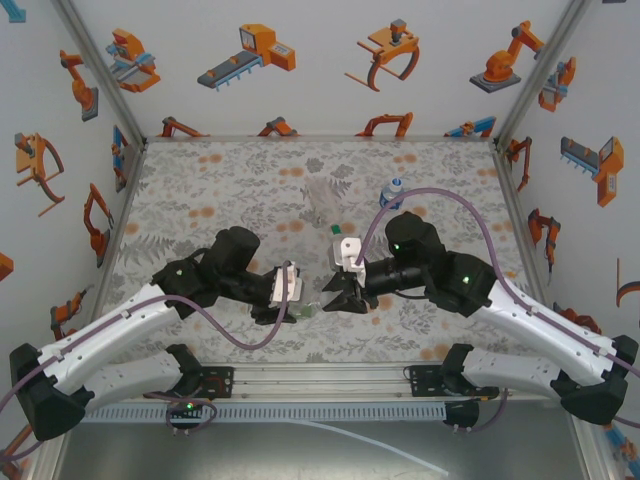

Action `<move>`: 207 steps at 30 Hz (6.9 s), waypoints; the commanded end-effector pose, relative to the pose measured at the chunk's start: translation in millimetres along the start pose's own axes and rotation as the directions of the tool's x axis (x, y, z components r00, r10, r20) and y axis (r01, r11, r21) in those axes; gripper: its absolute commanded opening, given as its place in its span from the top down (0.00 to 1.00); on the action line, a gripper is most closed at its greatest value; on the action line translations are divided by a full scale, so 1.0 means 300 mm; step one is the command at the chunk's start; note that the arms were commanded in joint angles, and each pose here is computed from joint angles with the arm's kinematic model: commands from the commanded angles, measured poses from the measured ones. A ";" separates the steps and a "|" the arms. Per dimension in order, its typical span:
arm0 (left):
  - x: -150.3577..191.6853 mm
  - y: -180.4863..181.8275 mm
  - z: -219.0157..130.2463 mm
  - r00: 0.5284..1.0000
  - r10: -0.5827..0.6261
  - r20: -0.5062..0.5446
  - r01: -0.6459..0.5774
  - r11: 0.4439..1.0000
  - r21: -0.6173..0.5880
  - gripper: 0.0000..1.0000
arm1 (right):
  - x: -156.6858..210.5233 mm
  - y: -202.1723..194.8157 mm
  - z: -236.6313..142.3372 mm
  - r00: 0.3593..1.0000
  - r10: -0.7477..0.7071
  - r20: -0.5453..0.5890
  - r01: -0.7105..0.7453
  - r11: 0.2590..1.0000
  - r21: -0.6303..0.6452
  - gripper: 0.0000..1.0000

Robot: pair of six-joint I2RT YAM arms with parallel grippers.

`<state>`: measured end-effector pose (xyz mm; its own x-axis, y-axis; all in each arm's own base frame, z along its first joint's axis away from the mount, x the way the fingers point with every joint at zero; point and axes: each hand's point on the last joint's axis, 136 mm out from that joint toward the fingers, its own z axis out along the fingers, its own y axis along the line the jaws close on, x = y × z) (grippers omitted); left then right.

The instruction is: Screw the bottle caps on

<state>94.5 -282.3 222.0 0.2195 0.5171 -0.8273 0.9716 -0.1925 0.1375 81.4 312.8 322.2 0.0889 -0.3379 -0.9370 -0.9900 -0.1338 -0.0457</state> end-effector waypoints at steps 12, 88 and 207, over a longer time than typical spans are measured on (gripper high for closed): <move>-0.071 0.035 -0.019 0.996 -0.004 0.088 0.008 0.999 -0.044 1.00 | 0.045 -0.128 -0.043 0.994 0.080 -0.077 -0.058 0.964 0.259 1.00; 0.001 0.221 -0.176 0.936 -0.254 0.244 0.332 0.868 -0.369 1.00 | 1.026 -0.537 -0.001 0.320 0.947 0.021 -0.431 0.126 0.894 0.59; -0.167 -0.023 -0.109 0.980 0.068 0.189 -0.066 0.998 -0.015 1.00 | -0.034 -0.002 0.034 0.983 -0.177 -0.050 0.176 0.984 -0.018 1.00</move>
<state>90.6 -272.1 239.4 0.1617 0.4658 -0.8700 0.9843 -0.1395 0.1082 77.5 320.5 335.0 0.2689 -0.3297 -0.9050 -0.9574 -0.1939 -0.2138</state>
